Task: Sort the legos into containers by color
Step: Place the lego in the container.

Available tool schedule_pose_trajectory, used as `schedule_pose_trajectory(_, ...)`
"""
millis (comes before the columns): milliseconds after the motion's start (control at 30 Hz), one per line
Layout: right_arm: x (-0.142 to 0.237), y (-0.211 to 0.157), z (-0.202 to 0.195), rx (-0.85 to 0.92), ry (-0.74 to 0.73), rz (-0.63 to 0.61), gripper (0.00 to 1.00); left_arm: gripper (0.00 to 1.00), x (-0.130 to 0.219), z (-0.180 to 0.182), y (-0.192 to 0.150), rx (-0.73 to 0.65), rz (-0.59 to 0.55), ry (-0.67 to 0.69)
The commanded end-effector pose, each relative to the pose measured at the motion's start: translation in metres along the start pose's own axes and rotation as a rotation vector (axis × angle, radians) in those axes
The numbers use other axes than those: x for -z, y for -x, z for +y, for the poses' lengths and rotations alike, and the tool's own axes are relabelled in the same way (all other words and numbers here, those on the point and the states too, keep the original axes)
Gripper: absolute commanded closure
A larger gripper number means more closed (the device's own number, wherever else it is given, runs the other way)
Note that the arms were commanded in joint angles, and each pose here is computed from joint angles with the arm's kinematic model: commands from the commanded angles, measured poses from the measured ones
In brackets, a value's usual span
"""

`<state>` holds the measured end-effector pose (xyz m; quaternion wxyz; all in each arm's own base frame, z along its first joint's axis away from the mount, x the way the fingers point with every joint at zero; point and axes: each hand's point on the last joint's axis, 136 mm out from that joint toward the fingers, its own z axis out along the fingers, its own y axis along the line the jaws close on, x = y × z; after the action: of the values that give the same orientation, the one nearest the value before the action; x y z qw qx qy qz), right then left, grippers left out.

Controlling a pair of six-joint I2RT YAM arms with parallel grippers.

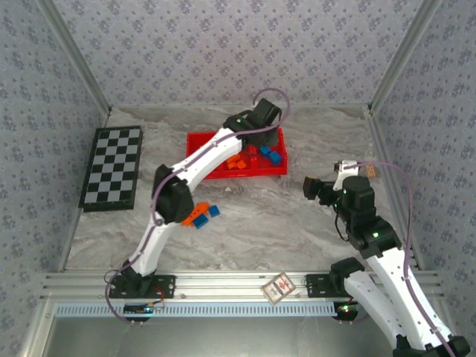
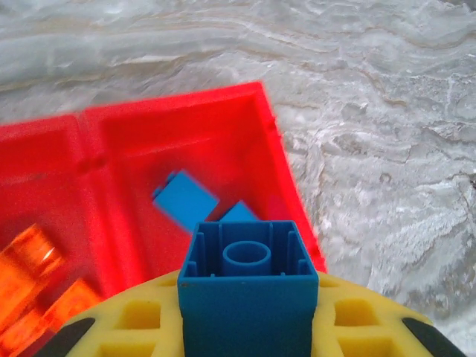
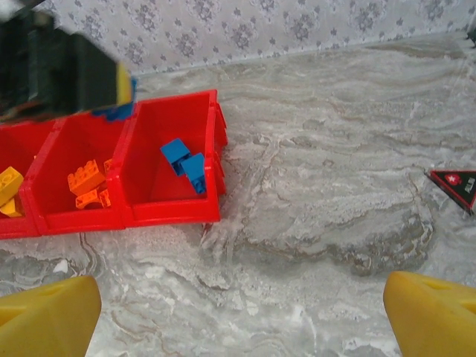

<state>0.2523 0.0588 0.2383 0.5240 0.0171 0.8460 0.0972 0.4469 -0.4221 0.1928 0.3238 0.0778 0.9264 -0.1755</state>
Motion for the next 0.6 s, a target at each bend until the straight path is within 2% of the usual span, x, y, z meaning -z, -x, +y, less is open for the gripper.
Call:
schedule_pose_trajectory(0, 0.003, -0.006, -0.009, -0.021, -0.041, 0.011, 0.0, 0.98, -0.016, -0.006, -0.009, -0.081, 0.057, 0.006)
schedule_pose_trajectory(100, 0.002, -0.008, -0.014, -0.019, -0.067, 0.014, 0.0, 0.98, -0.036, 0.009, -0.009, -0.036, 0.059, 0.05)
schedule_pose_trajectory(233, 0.001, -0.01, -0.018, -0.019, -0.087, 0.016, 0.0, 0.97, -0.045, 0.029, -0.013, 0.02, 0.069, 0.106)
schedule_pose_trajectory(333, 0.0, -0.009, -0.019, -0.019, -0.092, 0.015, 0.0, 0.9, -0.048, 0.023, -0.016, 0.013, 0.071, 0.072)
schedule_pose_trajectory(367, -0.001, -0.009, -0.019, -0.02, -0.092, 0.014, 0.0, 0.84, -0.048, 0.02, -0.016, 0.008, 0.07, 0.061)
schedule_pose_trajectory(500, -0.003, -0.011, -0.021, -0.022, -0.099, 0.022, 0.0, 0.5, -0.042, 0.006, -0.013, -0.037, 0.054, 0.019)
schedule_pose_trajectory(567, -0.004, -0.013, -0.021, -0.023, -0.103, 0.029, 0.0, 0.45, -0.037, 0.001, -0.007, -0.038, 0.042, 0.002)
